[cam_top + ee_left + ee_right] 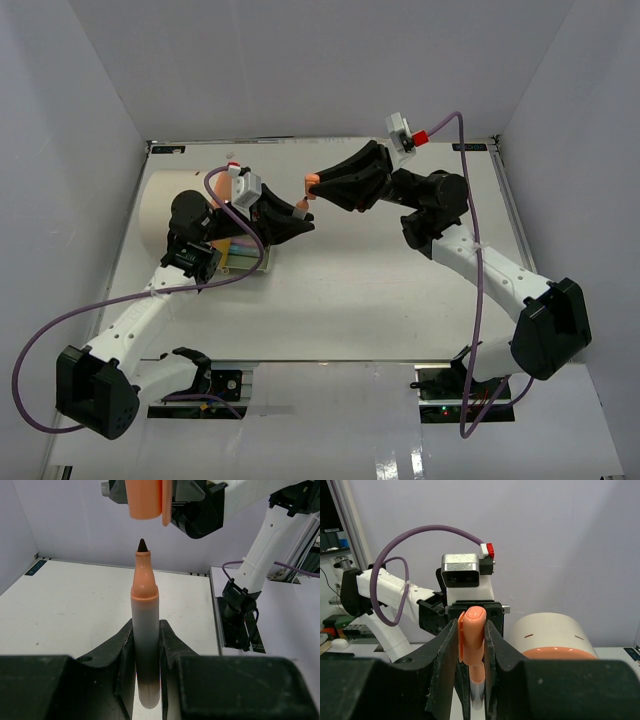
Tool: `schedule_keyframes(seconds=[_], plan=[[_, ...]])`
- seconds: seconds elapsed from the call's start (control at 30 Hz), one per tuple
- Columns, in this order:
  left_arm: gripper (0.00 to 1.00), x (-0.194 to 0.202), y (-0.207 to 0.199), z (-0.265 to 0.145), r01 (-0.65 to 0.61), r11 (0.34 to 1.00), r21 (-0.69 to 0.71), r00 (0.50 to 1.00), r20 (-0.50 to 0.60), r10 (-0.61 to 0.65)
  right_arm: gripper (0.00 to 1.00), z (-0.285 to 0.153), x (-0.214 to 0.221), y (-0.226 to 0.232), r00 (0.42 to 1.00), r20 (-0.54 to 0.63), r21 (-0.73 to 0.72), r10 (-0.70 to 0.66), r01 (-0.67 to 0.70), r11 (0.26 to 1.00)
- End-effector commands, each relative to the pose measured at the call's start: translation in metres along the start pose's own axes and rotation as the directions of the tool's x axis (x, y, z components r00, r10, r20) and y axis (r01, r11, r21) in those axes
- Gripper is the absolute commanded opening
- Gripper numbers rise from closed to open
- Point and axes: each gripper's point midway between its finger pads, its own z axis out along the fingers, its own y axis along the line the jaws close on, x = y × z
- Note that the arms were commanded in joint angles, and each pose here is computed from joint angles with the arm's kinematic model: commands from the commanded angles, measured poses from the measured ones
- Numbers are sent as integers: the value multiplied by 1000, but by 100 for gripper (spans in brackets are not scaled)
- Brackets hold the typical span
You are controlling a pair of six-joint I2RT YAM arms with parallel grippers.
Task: Sort the stationery into containers
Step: Close the pen cap on the pen.
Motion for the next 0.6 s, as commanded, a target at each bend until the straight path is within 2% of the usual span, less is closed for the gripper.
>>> schedule_keyframes(seconds=[0.0,0.57], plan=[[0,-12,-7,3,-34,999,30,999,24,33,8,4,-6,10,999,28,-47,-23,24,999],[0,-26,-7,8,-58,997,41,996,69,55,11,2,6,9,1000,24,-49,6,-4,999]])
